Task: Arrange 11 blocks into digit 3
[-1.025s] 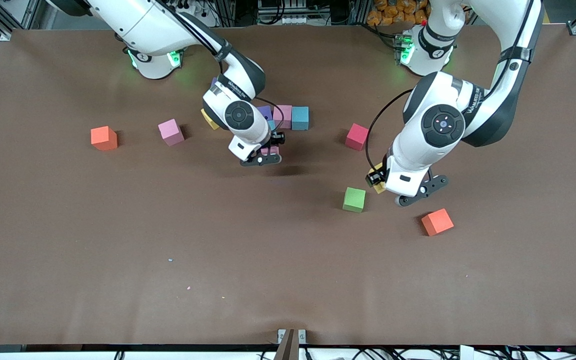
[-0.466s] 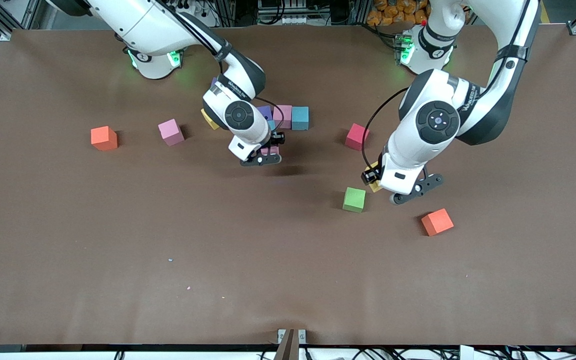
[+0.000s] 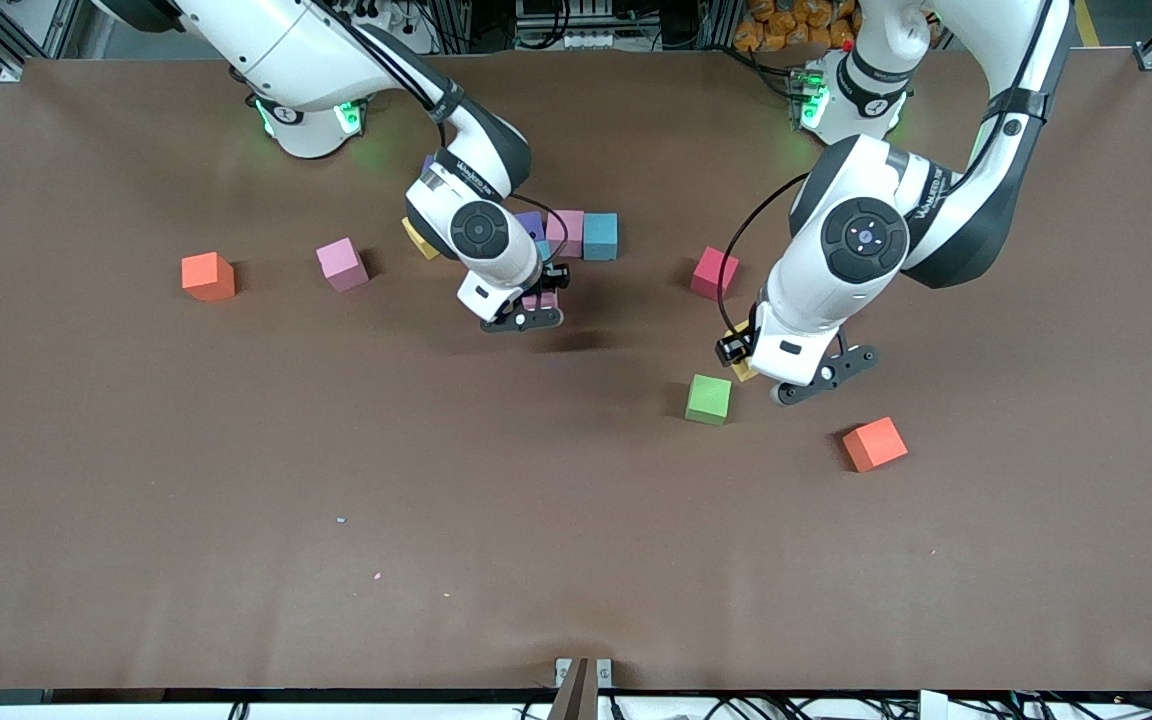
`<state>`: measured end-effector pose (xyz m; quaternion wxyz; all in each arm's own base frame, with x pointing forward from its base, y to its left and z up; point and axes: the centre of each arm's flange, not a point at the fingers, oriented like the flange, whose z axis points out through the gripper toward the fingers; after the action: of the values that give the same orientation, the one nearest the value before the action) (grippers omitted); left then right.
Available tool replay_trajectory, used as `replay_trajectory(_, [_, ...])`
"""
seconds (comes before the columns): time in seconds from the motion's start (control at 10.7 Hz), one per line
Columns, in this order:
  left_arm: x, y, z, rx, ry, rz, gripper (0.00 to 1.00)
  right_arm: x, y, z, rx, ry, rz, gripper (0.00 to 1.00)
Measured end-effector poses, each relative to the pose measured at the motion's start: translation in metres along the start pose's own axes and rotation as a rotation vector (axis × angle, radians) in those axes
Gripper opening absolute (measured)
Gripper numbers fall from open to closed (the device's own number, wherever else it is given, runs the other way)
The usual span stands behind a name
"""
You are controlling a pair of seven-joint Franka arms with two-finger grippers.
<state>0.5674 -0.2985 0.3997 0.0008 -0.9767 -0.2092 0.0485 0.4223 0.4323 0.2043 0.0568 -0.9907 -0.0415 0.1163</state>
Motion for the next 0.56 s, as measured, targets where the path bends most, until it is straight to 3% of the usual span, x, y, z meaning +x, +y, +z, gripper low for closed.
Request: replay_trajectory(0.56, [-0.0009,0.0008,-0.0001,-0.001,0.000,0.002,0.62,-0.0010,0.0011,0.0005,-0.019,-0.013,-0.005,0.53])
